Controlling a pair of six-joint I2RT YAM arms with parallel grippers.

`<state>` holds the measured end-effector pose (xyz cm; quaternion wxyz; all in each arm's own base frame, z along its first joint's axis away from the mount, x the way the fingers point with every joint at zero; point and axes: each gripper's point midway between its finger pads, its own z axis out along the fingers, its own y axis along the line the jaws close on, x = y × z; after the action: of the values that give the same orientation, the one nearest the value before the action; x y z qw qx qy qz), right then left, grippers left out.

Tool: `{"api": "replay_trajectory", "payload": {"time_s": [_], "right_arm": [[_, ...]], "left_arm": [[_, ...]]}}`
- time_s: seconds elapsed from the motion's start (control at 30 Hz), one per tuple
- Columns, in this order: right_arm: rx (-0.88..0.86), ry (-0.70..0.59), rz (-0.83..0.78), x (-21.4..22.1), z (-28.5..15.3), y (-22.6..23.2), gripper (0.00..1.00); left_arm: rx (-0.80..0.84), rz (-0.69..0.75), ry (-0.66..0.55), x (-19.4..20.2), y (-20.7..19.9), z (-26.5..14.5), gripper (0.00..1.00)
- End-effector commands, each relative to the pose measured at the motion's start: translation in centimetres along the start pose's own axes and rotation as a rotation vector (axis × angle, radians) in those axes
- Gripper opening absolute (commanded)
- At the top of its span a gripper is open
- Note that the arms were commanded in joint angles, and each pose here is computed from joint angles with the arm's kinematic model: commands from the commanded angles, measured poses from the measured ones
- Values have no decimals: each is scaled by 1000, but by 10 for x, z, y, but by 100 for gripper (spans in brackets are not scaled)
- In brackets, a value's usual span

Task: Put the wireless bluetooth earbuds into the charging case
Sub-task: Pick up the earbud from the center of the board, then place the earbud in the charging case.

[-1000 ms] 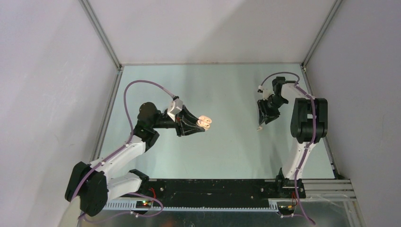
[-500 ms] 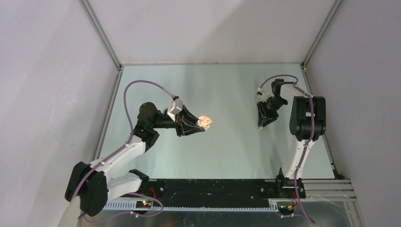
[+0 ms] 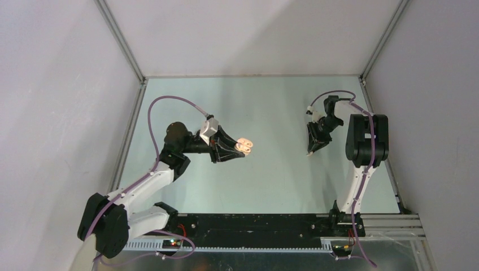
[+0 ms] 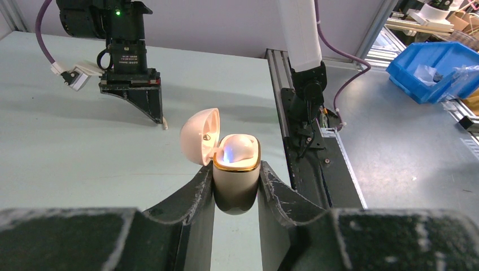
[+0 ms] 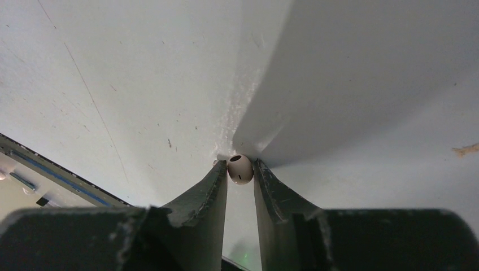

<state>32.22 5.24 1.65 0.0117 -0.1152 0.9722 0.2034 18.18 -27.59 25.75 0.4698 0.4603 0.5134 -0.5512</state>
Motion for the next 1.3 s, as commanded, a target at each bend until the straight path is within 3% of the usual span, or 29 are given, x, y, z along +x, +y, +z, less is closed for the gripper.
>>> {"api": "replay_trajectory", "payload": {"time_s": [0.0, 0.1, 0.37, 0.7, 0.9, 1.1, 1.27], "right_arm": [[-7, 12, 11, 2, 5, -2, 26], [8, -4, 3, -1, 3, -3, 22], [30, -127, -127, -18, -30, 15, 21], [200, -506, -532, -50, -134, 110, 22], [305, -761, -762, -41, -196, 182, 22], [291, -936, -1013, -9, -226, 264, 22], [280, -1010, -1120, 9, -235, 301, 23]], "left_arm": [[1, 51, -14, -7, -1, 1, 9], [3, 48, -13, -7, -1, 1, 9], [-2, 41, -12, -7, 0, 1, 9], [-22, 22, -4, -2, 5, 2, 9], [-33, 16, 3, 1, 9, 2, 10], [-45, 8, 10, 3, 12, 2, 10], [-46, -3, 16, 6, 14, 3, 10]]}}
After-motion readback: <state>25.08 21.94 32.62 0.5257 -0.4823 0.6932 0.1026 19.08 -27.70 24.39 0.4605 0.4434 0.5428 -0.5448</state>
